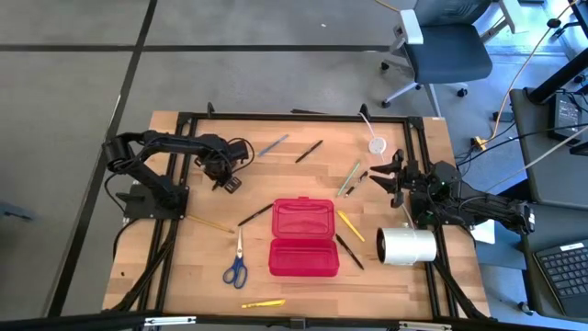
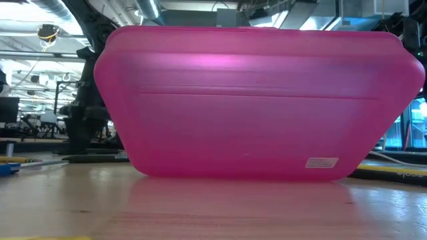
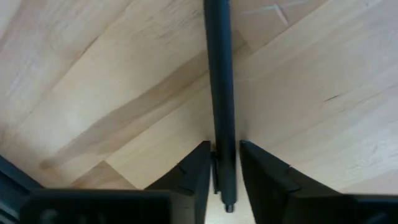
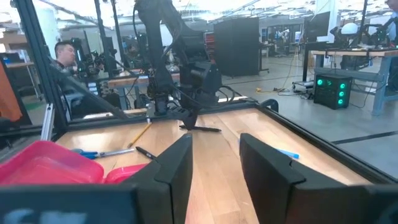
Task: Pick & place school supplies into a supply box
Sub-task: Put the top left black pen into the red supply box
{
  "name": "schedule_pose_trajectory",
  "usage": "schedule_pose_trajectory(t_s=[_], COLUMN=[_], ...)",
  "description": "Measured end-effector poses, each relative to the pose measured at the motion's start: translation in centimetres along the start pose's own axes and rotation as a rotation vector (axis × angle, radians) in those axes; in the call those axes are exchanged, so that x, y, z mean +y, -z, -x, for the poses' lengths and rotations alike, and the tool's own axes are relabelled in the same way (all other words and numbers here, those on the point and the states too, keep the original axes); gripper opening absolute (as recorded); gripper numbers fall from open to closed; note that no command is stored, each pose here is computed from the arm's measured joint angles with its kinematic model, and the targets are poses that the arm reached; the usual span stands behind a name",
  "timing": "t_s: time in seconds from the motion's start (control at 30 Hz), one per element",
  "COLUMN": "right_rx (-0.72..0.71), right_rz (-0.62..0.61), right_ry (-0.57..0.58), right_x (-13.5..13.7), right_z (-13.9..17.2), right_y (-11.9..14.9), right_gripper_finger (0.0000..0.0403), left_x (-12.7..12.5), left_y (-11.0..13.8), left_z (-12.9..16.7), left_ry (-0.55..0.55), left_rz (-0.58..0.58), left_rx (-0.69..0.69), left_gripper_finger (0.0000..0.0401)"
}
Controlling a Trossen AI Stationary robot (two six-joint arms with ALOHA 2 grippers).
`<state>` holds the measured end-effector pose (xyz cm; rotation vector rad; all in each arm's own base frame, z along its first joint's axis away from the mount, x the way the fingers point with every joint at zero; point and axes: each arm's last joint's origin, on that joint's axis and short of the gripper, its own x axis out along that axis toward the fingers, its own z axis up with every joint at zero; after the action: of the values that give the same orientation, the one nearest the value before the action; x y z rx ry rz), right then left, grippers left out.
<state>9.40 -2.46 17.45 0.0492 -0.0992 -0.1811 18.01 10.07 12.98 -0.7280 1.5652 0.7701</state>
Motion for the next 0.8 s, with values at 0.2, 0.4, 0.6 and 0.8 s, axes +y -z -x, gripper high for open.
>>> schedule_pose_trajectory(t_s=[0.2,0.4,0.6,0.8], right_rx=[-0.016,0.041,0.046,0.036], right_rz=[0.042,0.054,0.038,-0.058], right_ry=[0.161,0.243,0.228,0.227], right_x=[-0.5,-0.7,-0.7,-0.7], right_z=[0.0,0.1,0.0,0.0], right_y=[-0.1,0.4,0.5,0.5], right_gripper_finger=[0.0138,0.0138,0.0138,0.0138], left_x=[0.0,0.0,-0.3,-1.9], left_y=[0.0,0.0,0.6,1.2], left_z=[0.0,0.3,2.9,8.7], left_ry=[0.007,-0.004,-0.011,0.215], left_rz=[0.008,-0.012,-0.079,-0.157], left_rx=[-0.002,-0.029,-0.142,-0.409], left_gripper_finger=[0.0026,0.0012,0.0011,0.0012])
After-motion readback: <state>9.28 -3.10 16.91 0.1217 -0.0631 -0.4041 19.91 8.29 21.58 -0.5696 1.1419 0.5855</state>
